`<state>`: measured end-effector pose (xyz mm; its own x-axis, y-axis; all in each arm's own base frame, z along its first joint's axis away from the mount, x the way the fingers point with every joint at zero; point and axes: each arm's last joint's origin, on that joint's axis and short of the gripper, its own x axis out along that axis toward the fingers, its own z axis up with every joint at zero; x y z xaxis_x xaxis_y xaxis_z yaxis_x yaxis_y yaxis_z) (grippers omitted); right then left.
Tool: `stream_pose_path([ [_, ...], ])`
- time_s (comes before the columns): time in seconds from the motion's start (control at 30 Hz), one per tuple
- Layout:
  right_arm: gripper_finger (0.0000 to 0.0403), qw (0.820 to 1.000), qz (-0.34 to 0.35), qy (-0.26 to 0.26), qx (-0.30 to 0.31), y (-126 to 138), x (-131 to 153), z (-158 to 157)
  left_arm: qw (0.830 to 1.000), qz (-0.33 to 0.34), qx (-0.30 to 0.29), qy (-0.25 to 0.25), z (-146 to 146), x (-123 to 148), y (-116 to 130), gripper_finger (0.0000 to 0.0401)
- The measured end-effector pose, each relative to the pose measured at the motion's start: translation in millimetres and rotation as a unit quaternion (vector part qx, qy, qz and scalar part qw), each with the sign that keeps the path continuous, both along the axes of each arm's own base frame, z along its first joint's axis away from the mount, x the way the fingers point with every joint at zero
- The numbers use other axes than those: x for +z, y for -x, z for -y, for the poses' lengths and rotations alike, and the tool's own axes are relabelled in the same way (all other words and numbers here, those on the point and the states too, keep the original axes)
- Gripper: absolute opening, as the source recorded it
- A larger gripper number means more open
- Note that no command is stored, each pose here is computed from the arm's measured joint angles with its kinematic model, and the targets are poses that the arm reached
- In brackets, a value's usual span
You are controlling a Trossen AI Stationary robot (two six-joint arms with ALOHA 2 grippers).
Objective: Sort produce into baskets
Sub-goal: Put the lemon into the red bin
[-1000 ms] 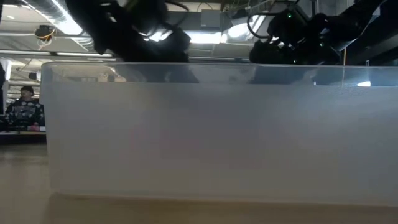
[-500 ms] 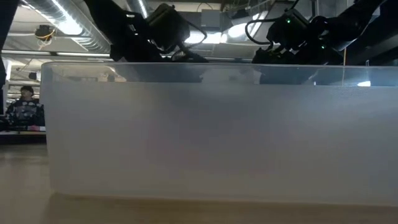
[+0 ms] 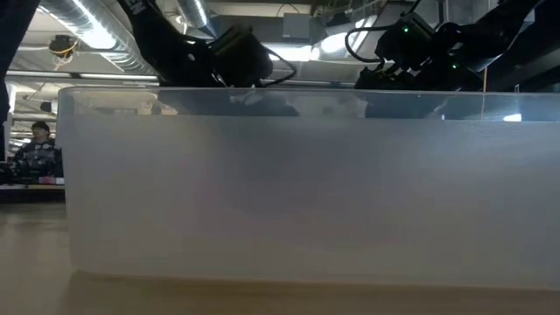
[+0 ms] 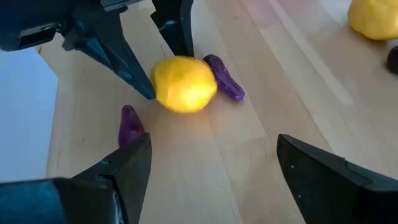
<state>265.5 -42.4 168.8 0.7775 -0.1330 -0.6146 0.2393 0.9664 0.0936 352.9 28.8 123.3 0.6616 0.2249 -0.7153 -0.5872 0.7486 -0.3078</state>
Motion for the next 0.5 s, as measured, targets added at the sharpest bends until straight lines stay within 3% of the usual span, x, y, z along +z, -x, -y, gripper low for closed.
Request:
stream_pose_path([
  [0.27, 0.0309, 1.000, 0.003, 0.001, -0.001, -0.4, 0.5, 0.1, 0.998, -0.002, -0.048, -0.048, -0.4, -3.8, -3.8, 0.0258],
  [0.5, 0.0309, 1.000, 0.003, -0.002, 0.006, -0.9, -0.2, -0.2, 0.987, -0.010, -0.113, -0.114, -1.3, -5.2, -6.6, 0.0194],
])
